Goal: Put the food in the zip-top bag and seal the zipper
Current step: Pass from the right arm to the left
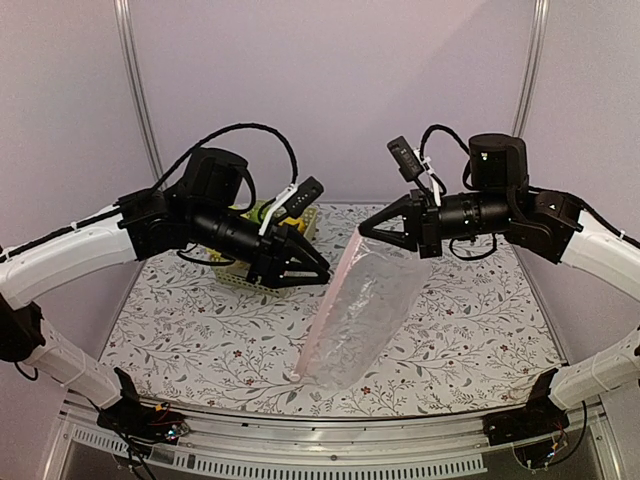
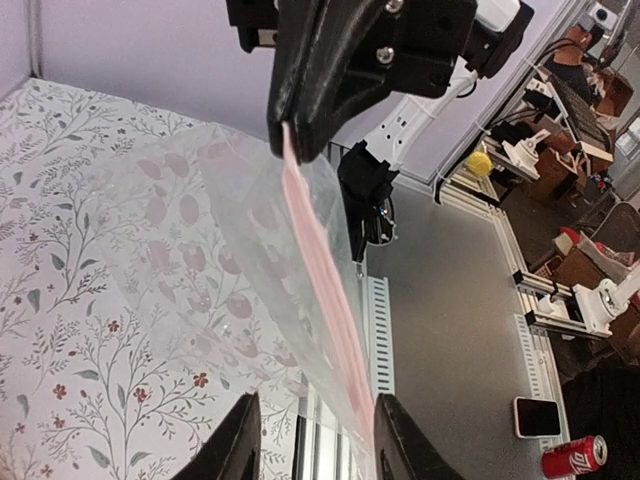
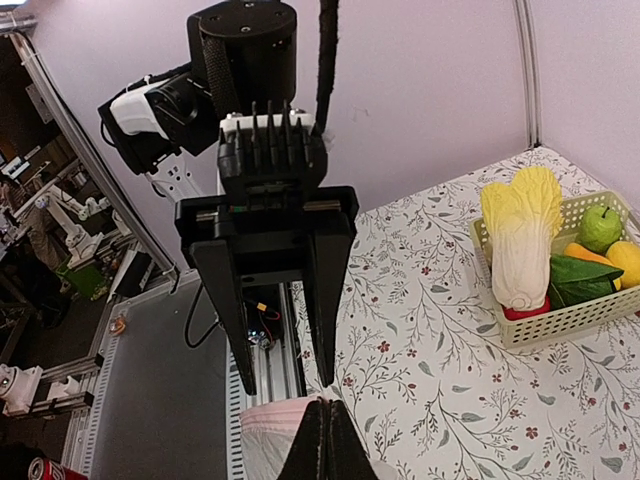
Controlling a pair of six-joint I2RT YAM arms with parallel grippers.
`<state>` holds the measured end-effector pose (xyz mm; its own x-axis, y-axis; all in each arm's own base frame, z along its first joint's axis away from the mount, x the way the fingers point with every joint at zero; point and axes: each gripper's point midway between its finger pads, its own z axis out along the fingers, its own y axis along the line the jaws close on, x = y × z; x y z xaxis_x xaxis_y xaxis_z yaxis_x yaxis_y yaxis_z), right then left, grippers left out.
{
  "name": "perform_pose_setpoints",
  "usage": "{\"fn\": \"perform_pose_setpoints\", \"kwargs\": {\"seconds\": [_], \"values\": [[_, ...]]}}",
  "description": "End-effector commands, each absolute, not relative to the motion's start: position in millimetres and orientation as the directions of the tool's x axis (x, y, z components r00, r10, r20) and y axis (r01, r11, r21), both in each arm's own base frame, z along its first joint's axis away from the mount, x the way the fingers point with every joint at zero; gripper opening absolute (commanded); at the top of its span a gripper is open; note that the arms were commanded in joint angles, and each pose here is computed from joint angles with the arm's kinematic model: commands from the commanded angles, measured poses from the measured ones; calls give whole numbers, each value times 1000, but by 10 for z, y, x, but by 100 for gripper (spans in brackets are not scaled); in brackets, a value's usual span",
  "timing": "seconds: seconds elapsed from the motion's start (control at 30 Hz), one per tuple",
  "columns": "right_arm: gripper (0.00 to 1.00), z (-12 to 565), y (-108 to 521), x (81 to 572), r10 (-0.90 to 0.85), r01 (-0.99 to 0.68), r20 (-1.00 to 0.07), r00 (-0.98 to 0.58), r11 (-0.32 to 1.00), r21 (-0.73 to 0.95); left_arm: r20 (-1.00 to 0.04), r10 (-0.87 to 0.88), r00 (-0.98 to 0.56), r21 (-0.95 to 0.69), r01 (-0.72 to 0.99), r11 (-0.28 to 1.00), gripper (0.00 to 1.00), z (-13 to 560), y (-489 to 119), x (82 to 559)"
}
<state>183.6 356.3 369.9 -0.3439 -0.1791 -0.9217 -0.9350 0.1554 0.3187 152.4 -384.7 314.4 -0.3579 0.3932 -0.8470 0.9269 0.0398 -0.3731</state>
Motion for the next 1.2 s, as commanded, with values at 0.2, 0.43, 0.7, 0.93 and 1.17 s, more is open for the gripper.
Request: {"fn": "perform_pose_setpoints", "kwargs": {"seconds": [0.2,0.43,0.7,0.93,1.17], "values": [[0,3728,3563,1760,-169,-940,-927,-336,116,320,-815,441,-375,-422,906,-9,26,2983,-3939,1399],[0,3714,3565,1762,-172,-940,-926,-337,114,321,-810,446,-382,-427,904,-2,17,2943,-3958,1413],[0,3638,3604,1903,-172,-931,-922,-346,183,315,-802,448,-396,-456,890,-30,7,2932,-3988,1375],[4,3548,3632,2077,-171,-913,-918,-357,272,304,-800,445,-402,-462,886,-30,0,2931,-3998,1377],[52,3546,3469,2350,-117,-846,-921,-371,453,283,-811,425,-403,-433,901,30,0,2964,-3973,1475]]}}
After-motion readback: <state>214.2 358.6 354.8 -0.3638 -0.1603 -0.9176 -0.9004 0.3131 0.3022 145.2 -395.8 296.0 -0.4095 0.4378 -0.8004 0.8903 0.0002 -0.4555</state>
